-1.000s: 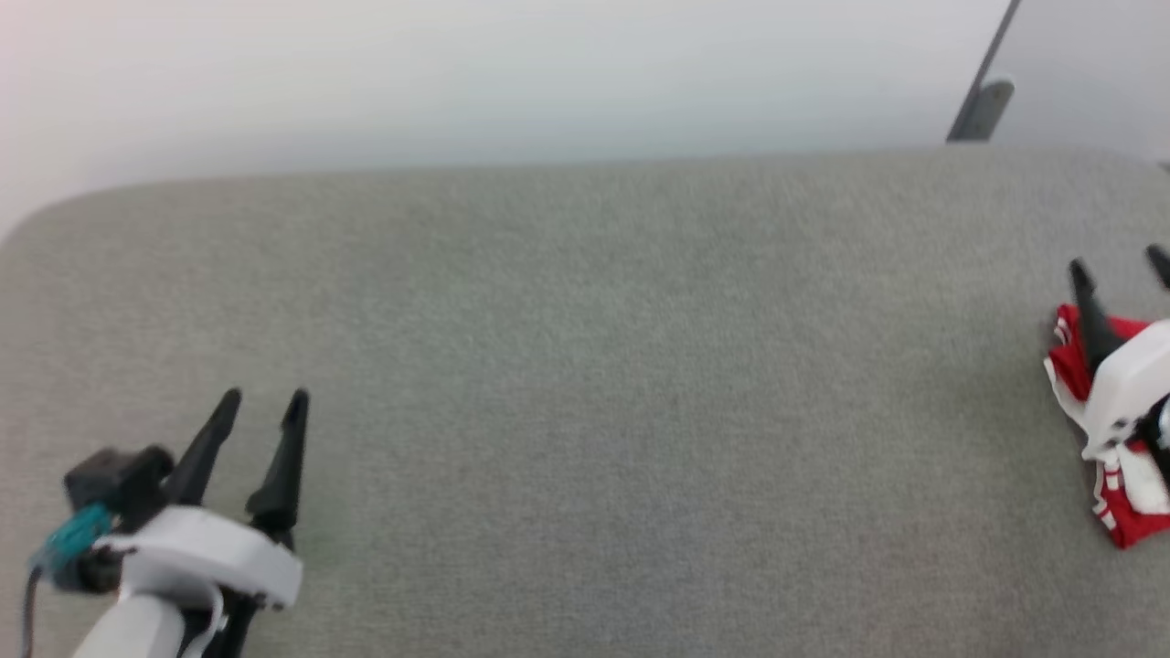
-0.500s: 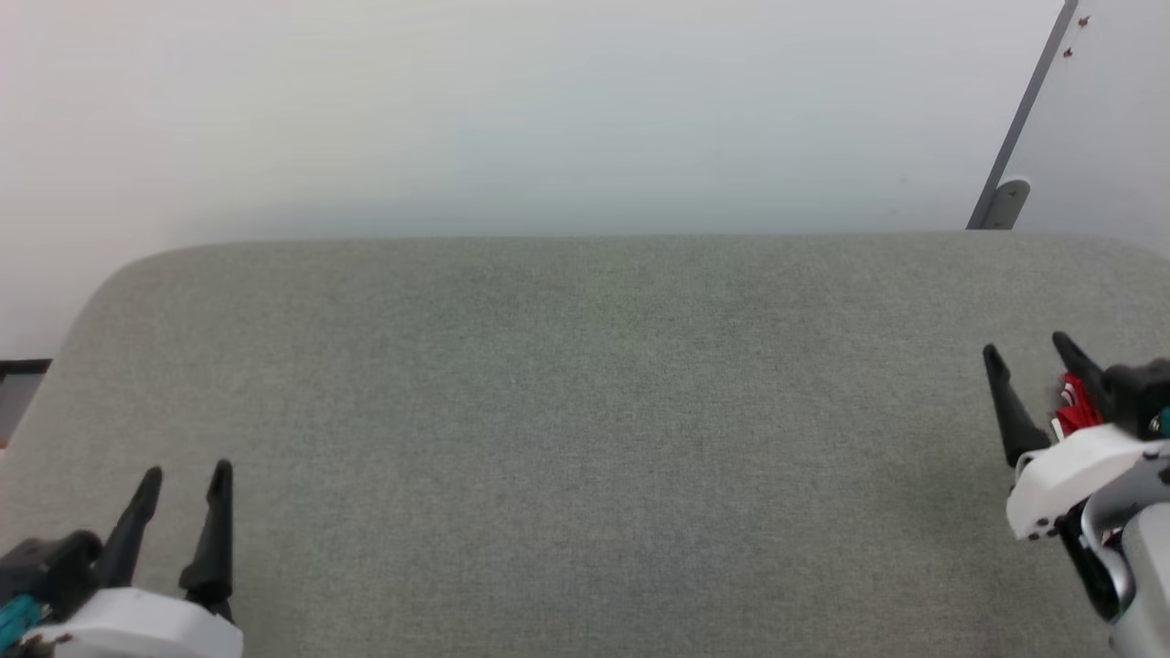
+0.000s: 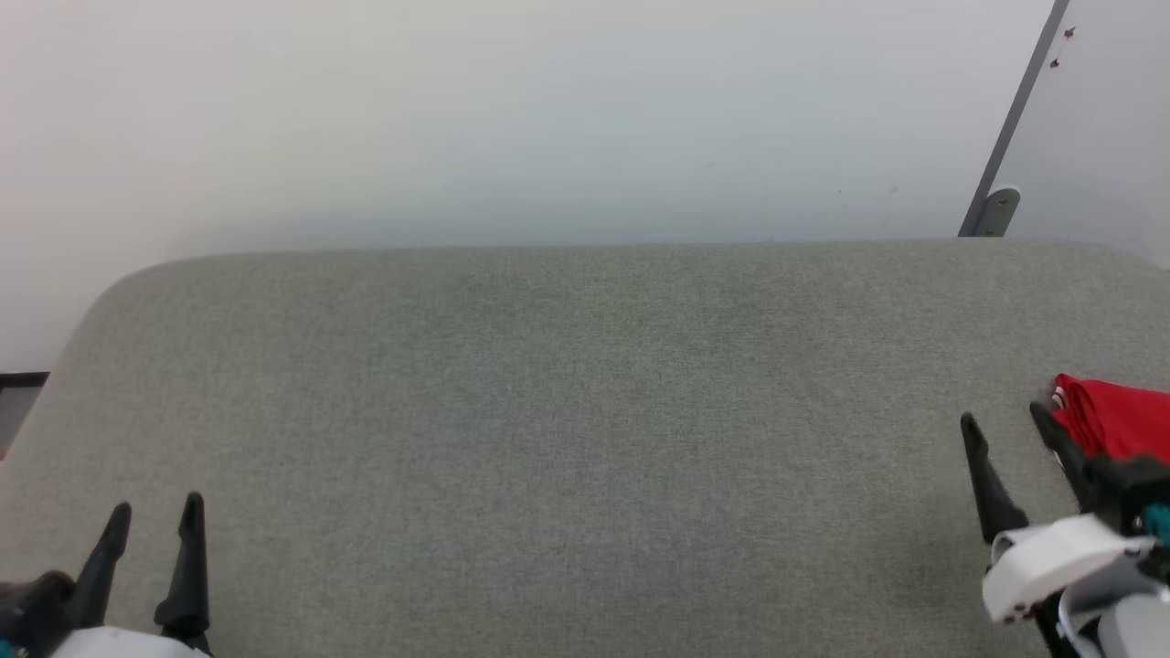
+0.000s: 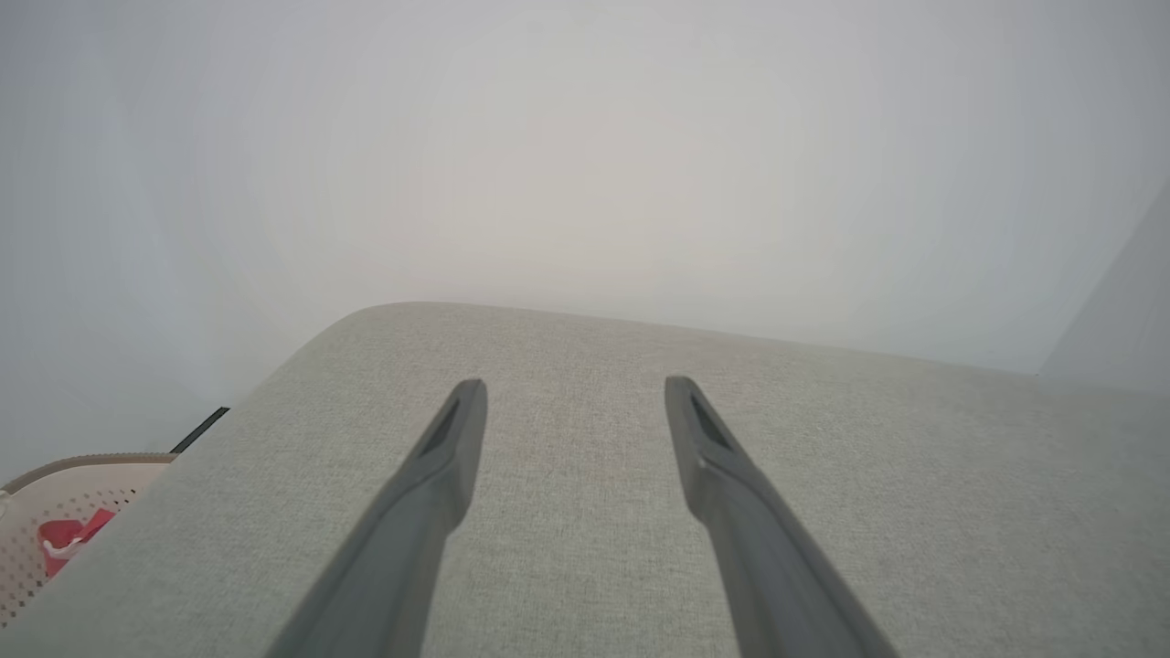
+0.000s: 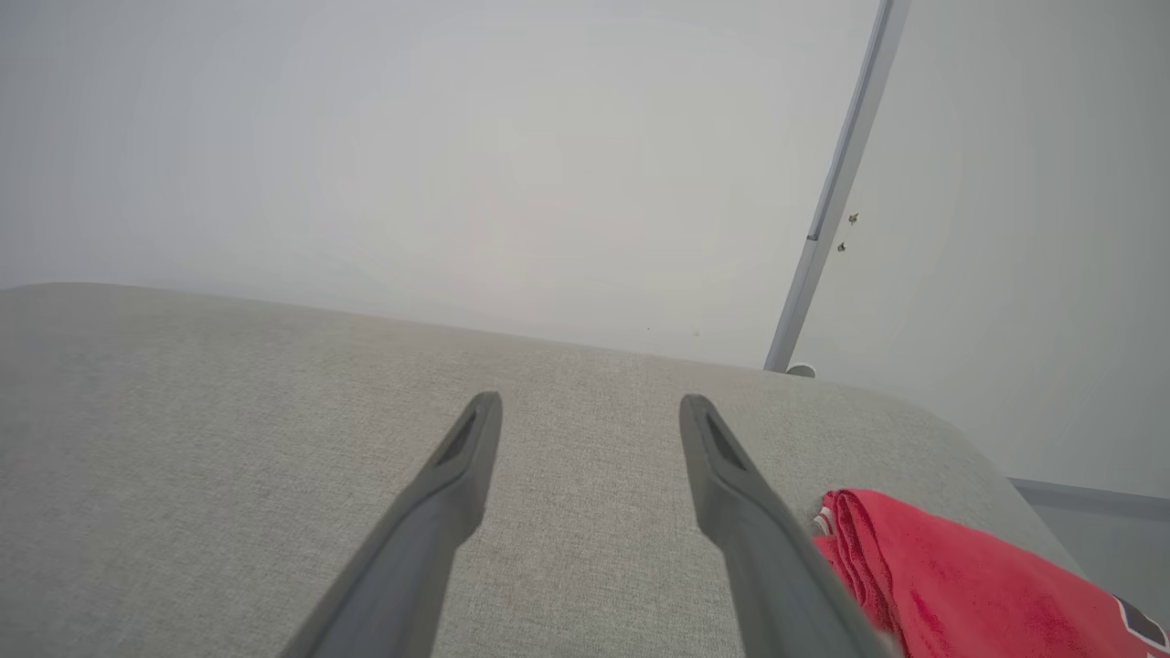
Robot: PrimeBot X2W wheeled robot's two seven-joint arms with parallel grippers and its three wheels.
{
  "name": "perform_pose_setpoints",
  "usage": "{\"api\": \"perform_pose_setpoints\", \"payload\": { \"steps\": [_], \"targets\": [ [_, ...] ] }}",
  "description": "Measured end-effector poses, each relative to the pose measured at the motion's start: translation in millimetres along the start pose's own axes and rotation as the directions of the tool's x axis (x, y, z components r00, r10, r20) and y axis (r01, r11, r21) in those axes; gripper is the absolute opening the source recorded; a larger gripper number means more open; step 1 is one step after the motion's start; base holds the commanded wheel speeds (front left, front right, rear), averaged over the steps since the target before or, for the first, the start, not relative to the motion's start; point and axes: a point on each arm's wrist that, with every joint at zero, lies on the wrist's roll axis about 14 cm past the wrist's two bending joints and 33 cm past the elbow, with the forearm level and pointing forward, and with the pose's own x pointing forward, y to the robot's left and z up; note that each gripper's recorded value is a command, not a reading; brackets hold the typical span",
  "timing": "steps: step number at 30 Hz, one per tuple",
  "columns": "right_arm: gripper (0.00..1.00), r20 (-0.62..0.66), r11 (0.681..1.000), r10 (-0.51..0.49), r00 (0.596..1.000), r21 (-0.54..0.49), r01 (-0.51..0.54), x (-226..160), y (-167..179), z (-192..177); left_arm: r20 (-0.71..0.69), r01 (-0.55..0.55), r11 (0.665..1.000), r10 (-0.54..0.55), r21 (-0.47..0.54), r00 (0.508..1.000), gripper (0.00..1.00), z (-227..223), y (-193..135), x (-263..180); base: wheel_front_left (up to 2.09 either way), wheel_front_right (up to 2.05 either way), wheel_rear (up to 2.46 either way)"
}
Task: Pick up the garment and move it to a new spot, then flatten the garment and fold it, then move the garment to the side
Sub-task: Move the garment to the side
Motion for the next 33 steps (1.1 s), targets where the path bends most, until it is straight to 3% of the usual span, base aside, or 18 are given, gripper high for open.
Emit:
{"api": "perform_pose_setpoints", "payload": {
  "steps": [13,33],
  "targets": [
    [1.0,-0.005,0.997,-0.054,0.999,0.056,0.054,-33.3,5.7,-15.2,-0.027,-0.013,1.0,0.013,0.006,1.0,1.0,-11.9,8.8,-15.5,0.0,0.0,0.0],
    [1.0,0.023,0.998,-0.051,0.998,0.045,0.05,-37.4,11.4,-6.9,-0.044,-0.035,0.999,0.034,-0.01,0.998,1.0,-20.9,13.2,-23.0,0.0,0.0,0.0]
  ]
}}
